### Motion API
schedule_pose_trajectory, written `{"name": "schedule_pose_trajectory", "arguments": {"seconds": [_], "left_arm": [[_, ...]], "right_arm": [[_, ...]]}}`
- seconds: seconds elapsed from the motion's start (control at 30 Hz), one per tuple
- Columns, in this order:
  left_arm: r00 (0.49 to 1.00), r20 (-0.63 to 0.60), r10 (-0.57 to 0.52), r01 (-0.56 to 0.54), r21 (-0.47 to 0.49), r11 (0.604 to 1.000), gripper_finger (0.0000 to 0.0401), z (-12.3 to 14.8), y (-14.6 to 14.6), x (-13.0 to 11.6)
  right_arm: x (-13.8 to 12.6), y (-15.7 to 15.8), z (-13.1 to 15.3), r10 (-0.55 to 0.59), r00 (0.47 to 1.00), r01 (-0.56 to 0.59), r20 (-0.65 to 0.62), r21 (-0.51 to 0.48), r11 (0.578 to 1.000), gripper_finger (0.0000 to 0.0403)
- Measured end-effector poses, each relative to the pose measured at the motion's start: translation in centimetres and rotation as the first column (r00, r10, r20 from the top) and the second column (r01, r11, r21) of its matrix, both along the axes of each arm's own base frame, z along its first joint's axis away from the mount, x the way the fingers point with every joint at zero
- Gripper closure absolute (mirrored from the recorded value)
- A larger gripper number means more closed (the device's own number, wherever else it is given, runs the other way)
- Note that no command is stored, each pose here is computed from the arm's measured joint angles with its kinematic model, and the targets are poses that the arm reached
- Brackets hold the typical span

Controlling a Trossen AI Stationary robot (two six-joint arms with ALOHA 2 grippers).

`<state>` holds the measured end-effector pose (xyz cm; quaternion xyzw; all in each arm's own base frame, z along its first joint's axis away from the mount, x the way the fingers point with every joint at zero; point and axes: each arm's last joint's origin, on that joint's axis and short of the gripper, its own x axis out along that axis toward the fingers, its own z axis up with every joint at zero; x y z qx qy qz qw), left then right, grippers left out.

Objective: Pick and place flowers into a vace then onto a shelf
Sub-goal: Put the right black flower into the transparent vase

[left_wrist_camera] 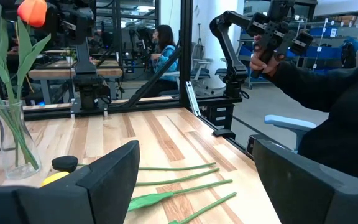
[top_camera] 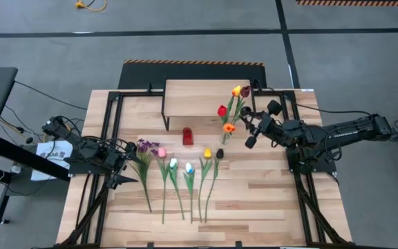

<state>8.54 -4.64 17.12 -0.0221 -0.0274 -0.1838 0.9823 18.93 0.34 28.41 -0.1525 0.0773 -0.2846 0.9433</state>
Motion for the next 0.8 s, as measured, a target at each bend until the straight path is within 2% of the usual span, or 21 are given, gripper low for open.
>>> {"name": "schedule_pose_trajectory", "arguments": {"seconds": [0.23,0.43,0.8], "left_arm": [[1.0,0.0,0.0,0.0,0.0,1.0,0.0099,0.0,0.0,0.0],[1.0,0.0,0.0,0.0,0.0,1.0,0.0099,0.0,0.0,0.0],[1.0,0.0,0.0,0.0,0.0,1.0,0.0099,0.0,0.0,0.0]], "right_arm": [[-0.2,0.5,-0.1,0.013,0.998,-0.013,-0.055,0.005,1.0,0.0282],[-0.2,1.0,1.1,0.029,0.993,-0.028,-0.11,0.01,1.0,0.028],[-1.0,1.0,2.4,0.015,0.978,0.003,-0.209,0.084,0.996,0.028]]}}
